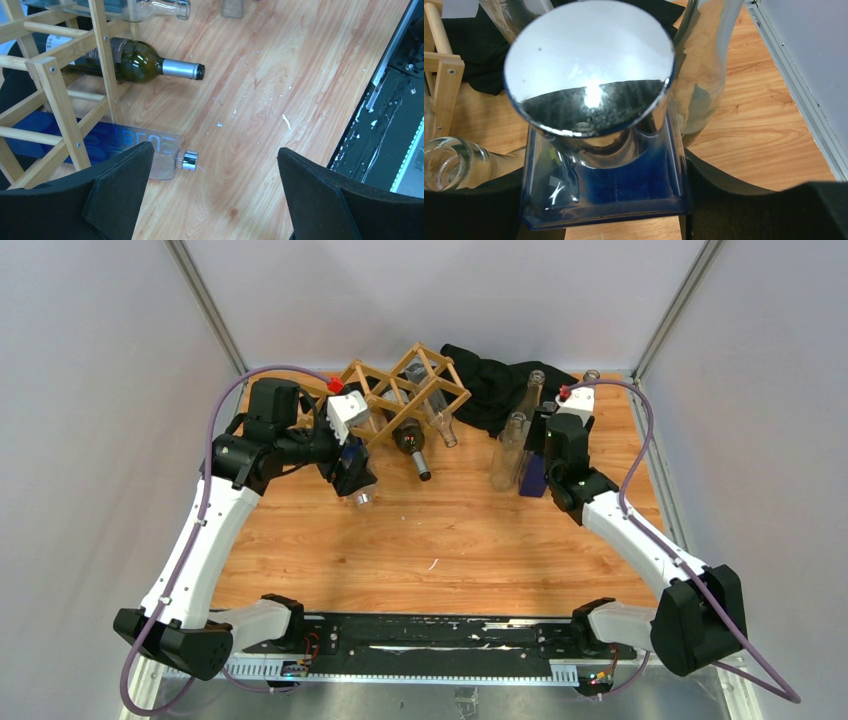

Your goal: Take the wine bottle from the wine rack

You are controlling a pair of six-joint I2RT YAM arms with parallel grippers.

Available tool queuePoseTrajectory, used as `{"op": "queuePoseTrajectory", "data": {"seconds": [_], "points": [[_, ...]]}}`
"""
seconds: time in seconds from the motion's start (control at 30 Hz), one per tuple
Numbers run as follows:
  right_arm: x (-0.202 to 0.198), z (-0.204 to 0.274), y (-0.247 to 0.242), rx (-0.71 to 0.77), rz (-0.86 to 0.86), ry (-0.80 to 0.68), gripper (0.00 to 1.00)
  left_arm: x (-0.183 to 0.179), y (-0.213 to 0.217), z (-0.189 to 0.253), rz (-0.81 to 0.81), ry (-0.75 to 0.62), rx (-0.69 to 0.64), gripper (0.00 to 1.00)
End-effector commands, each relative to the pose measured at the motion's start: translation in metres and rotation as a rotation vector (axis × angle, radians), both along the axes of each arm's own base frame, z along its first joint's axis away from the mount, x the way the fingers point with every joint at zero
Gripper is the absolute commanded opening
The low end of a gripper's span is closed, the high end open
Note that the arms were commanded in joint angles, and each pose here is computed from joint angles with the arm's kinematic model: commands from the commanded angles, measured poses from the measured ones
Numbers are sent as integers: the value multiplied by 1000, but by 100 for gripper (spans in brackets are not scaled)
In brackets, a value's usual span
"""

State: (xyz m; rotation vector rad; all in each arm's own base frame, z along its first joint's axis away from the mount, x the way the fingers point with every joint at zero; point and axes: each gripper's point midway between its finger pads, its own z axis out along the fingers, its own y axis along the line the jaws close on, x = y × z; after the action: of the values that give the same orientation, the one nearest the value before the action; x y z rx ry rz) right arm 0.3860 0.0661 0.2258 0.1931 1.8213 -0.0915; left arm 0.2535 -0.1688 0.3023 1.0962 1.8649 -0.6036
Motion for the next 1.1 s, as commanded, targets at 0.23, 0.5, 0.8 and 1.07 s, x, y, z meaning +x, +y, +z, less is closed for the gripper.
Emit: {"op": "queuePoseTrajectory", "data": {"seconds": [0.23, 0.5, 0.8, 1.07], "points": [[-1, 41, -3, 91, -14, -141, 88, -2, 1, 3, -15, -17, -3, 100], [-23, 86, -5, 134, 11, -183, 92, -1, -1, 5, -15, -12, -9, 100], [-41, 160, 42, 210, 178, -251, 92, 12, 2, 11, 29, -12, -4, 100], [-31, 133, 186, 151, 543, -30, 93, 32, 25, 15, 107, -18, -6, 100]]}}
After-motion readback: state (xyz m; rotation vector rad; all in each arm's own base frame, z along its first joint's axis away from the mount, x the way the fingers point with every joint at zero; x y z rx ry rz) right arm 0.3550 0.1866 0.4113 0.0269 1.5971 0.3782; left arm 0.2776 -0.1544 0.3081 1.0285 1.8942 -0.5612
